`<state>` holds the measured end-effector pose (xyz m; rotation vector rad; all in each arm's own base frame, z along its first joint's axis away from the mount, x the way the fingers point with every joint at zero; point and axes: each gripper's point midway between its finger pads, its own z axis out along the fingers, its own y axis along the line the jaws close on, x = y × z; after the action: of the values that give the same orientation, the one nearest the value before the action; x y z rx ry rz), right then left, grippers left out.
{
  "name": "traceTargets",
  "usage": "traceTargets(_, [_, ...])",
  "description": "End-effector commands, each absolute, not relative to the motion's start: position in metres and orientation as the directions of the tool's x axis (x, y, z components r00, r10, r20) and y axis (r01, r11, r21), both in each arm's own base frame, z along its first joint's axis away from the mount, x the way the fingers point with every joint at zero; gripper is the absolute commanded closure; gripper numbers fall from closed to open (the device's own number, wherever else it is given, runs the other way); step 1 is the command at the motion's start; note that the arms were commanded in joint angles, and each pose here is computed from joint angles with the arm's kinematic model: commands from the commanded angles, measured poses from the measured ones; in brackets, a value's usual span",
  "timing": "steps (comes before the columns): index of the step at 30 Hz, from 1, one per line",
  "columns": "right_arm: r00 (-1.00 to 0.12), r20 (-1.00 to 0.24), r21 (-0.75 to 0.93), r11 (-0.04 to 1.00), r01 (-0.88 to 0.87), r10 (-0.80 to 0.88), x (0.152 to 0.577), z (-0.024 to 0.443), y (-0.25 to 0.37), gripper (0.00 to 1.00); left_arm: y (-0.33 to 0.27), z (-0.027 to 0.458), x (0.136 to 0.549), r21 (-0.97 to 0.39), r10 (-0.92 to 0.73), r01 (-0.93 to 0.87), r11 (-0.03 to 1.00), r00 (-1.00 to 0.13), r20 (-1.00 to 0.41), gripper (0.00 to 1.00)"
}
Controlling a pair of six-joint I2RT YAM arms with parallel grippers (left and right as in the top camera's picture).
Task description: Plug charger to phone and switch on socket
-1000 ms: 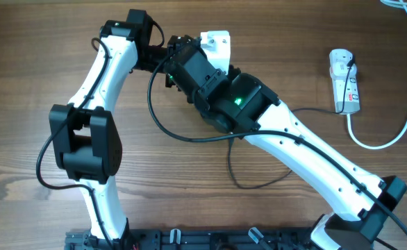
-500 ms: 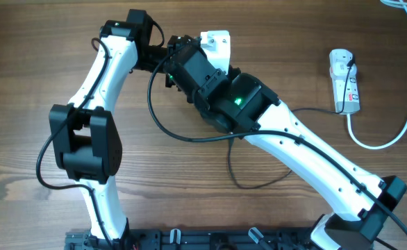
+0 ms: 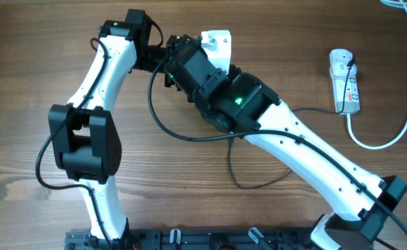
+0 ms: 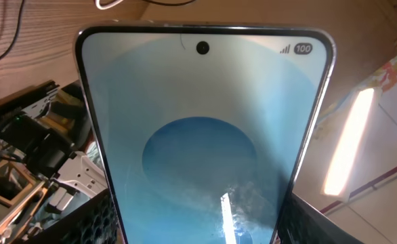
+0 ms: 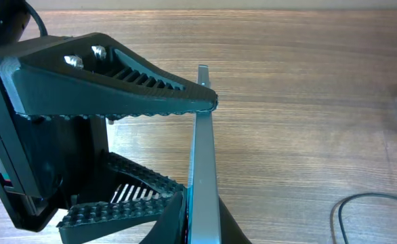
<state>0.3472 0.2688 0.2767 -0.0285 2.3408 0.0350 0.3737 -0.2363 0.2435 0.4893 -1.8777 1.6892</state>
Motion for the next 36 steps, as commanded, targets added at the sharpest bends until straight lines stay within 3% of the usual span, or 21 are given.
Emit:
traceTargets(1, [-0.689, -0.725, 0.026, 0.999, -0.043, -0.01, 0.348, 0.282, 0.274, 0.94, -0.235, 0.272, 0.371, -0.826, 0.135, -0.556, 0.088, -0.815, 0.563, 0.32])
traceTargets(5, [-0.687, -0.727, 0.034, 0.999, -0.037, 0.0, 0.348, 0.283, 0.274, 0.95, -0.235, 0.272, 0.371, -0.827, 0.135, -0.556, 0.088, -0.816, 0.563, 0.27])
traceTargets(12, [-0.645, -0.749, 0.167, 0.985, 0.036, 0.15, 0.344, 0.311, 0.266, 0.96, -0.235, 0.272, 0.372, -0.829, 0.135, -0.552, 0.087, -0.818, 0.559, 0.01])
traceTargets(20, [-0.591, -0.717, 0.356, 0.923, 0.147, 0.371, 0.335, 0.338, 0.253, 0.95, -0.235, 0.272, 0.373, -0.839, 0.137, -0.537, 0.085, -0.828, 0.544, 0.0])
traceTargets(25, [-0.546, -0.636, 0.467, 0.835, 0.291, 0.546, 0.338, 0.336, 0.238, 0.95, -0.235, 0.272, 0.373, -0.842, 0.137, -0.533, 0.084, -0.831, 0.54, 0.0])
traceTargets(31, [-0.425, -0.459, 0.618, 0.624, 0.478, 0.78, 0.336, 0.33, 0.23, 0.96, -0.235, 0.272, 0.373, -0.843, 0.138, -0.531, 0.084, -0.832, 0.537, 0.0])
traceTargets(36, [-0.339, -0.346, 0.695, 0.482, 0.533, 0.875, 0.337, 0.332, 0.232, 0.95, -0.235, 0.272, 0.373, -0.843, 0.138, -0.532, 0.084, -0.832, 0.538, 0.0])
